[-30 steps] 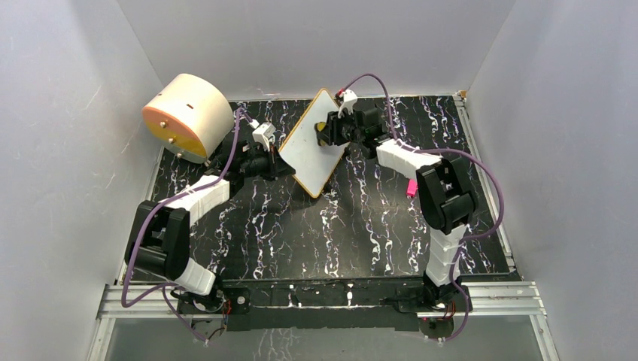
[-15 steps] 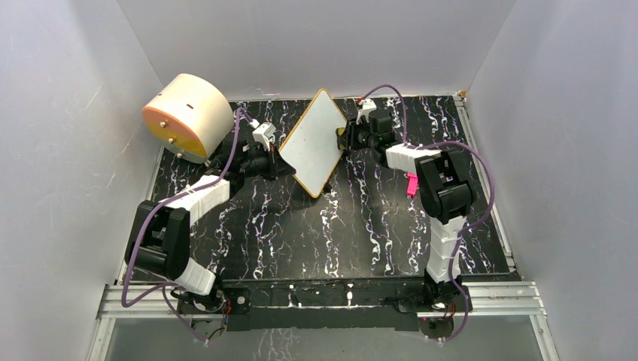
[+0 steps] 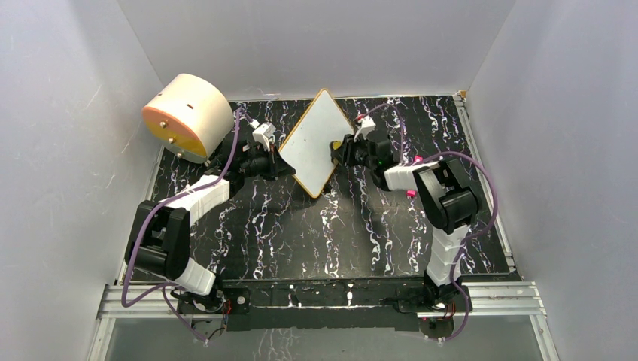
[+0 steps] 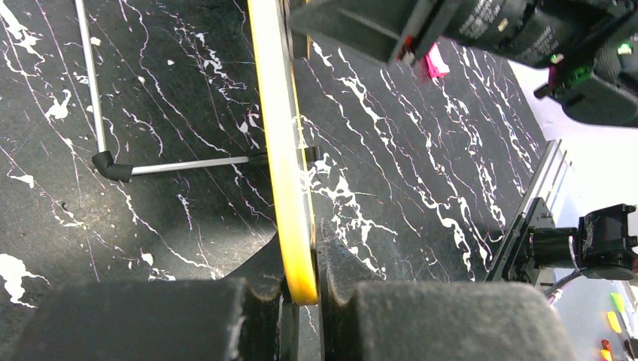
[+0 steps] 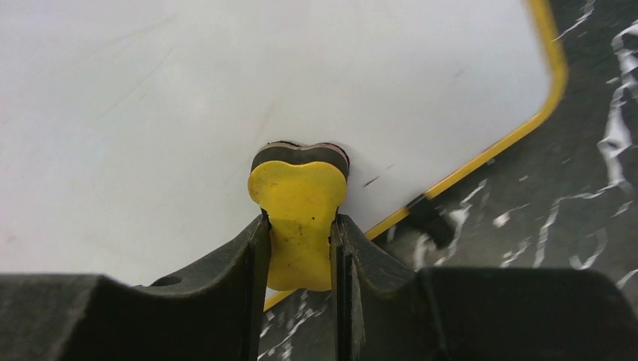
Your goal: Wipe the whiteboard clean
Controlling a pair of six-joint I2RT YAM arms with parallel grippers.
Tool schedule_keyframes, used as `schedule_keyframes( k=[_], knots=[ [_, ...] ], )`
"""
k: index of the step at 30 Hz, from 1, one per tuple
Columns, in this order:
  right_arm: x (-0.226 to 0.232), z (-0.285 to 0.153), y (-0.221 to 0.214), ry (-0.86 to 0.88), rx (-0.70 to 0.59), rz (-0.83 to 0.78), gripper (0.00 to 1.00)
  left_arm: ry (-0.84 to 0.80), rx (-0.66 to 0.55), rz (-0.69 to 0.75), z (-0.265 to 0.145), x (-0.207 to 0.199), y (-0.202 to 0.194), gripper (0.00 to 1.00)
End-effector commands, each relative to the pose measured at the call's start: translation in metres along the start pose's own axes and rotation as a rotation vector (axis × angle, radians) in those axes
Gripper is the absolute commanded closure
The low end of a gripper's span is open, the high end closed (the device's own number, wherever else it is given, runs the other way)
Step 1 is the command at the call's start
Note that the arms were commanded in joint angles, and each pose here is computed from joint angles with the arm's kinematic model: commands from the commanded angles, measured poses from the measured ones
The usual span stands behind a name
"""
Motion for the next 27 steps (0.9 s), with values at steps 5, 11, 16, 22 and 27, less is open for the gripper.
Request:
schedule_keyframes(
  k=[5, 11, 16, 22, 27],
  knots=[
    [0.029, -0.011, 0.009, 0.062, -0.063, 0.029, 0.83, -0.079, 0.157, -0.047, 0.006, -0.004, -0.030, 1.00],
    [-0.010, 0.015, 0.039, -0.037, -0.072, 0.040, 0.84, -0.081, 0.157, -0.041, 0.004, -0.005, -0.030, 1.00],
    [-0.049, 0.031, 0.050, -0.088, -0.064, 0.077, 0.84, -0.086, 0.162, -0.037, 0.004, -0.006, -0.030, 1.00],
    [-0.063, 0.043, 0.063, -0.074, -0.033, 0.058, 0.83, -0.083, 0.166, -0.032, 0.004, -0.006, -0.029, 1.00],
    [-0.042, 0.036, 0.056, -0.020, -0.011, 0.020, 0.83, -0.079, 0.155, -0.040, 0.004, -0.006, -0.027, 1.00]
  ],
)
Point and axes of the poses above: each gripper's point midway between its finger pads, its own z axis out along the fingers, its own x axis along the line the jaws close on, y = z × x, the point moved 9 cm from there along -z, back along the fingers, and after that the axes turned 5 degrees about z, right-handed, at the moved point
